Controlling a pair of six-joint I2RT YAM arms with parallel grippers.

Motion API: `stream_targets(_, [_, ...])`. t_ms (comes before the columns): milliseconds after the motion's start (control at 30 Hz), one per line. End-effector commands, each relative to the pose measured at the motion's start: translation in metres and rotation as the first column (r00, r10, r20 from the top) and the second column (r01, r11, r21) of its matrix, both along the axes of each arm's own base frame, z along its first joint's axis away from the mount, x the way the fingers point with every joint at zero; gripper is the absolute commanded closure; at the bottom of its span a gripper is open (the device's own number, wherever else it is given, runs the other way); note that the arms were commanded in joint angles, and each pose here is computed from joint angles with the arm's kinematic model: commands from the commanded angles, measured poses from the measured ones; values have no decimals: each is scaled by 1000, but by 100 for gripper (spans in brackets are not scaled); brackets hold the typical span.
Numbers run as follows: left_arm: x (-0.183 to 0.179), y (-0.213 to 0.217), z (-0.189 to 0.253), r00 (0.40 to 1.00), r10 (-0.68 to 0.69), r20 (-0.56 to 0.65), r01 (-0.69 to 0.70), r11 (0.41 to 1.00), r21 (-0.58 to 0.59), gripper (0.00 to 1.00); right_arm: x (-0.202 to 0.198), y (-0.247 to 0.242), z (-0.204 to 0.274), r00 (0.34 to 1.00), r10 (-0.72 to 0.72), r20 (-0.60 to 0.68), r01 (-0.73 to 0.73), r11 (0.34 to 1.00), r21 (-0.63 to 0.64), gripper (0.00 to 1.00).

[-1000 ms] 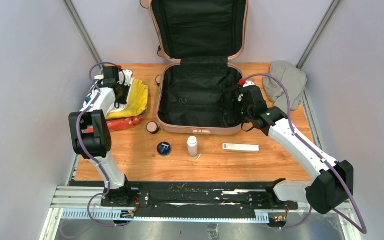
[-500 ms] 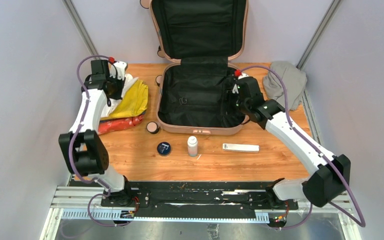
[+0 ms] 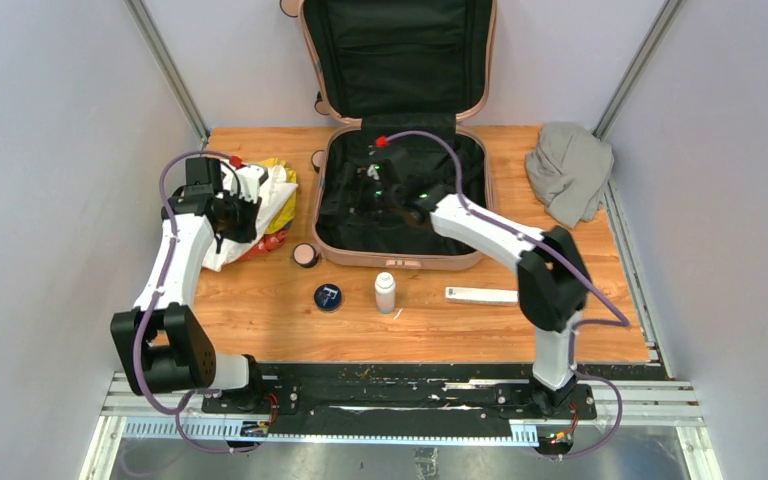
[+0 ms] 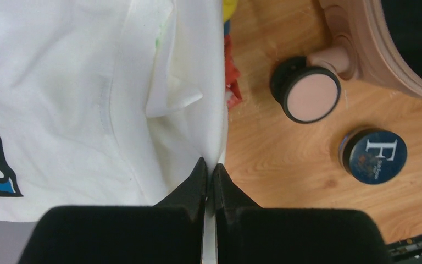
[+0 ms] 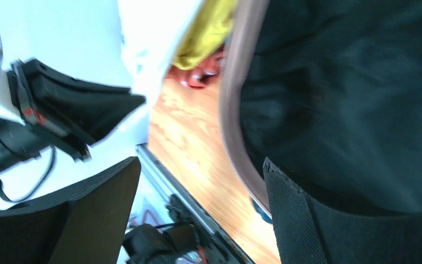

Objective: Pack the luggage
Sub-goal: Pick up the clothes from the corner of the board, then place the clothes in the luggage.

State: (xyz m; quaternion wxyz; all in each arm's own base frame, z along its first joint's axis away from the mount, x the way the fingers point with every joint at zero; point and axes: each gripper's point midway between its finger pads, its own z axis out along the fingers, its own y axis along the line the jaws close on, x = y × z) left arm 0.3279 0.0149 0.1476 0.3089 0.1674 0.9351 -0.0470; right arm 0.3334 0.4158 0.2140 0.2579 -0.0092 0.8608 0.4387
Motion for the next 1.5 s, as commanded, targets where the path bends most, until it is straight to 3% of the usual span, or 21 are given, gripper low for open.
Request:
stream_targets(0, [-32,-21,8,997,-72,-2,72,995,-67,100,-12,76,31,994,80,-81,-62,978,198,12])
stream_targets(333, [-47,-28,10,995,-103,5,103,991,-84,100,-11,141,-5,973,71,-219,-18,972,236,11])
stream_targets(767, [-58,-38,25,988,-153,27,155,981,-116,100,11,171,-57,951,-17,-309,73,982,172,12])
stream_targets(1000, [-67,-46,32,984,-177,38,180,973,-143,100,22,191,-70,950,-29,-310,89,980,181,18])
stream_targets(1100, [-69,-48,35,981,-188,45,192,970,-146,100,20,193,-85,943,-30,-331,88,983,164,28])
stream_targets(1200, [-70,-49,35,979,-198,43,202,968,-151,100,26,190,-87,952,-36,-303,87,984,156,56])
stream_targets(1233, [-70,-49,35,980,-196,39,200,968,-153,96,31,189,-80,960,-37,-276,85,983,164,68])
stream_targets(1267, [-70,-48,36,980,-198,35,201,968,-151,83,37,187,-69,971,-36,-235,78,982,174,78])
stream_targets(1333, [-68,-46,42,980,-197,39,200,970,-136,44,53,178,-46,992,-39,-119,59,984,171,97])
stream_targets(1400, [-63,-37,52,984,-165,61,170,980,-104,21,68,167,-19,999,-34,-12,35,984,174,100])
stream_targets(1467, [-56,-29,67,987,-130,97,139,986,-93,12,80,152,1,998,-14,61,4,985,171,100])
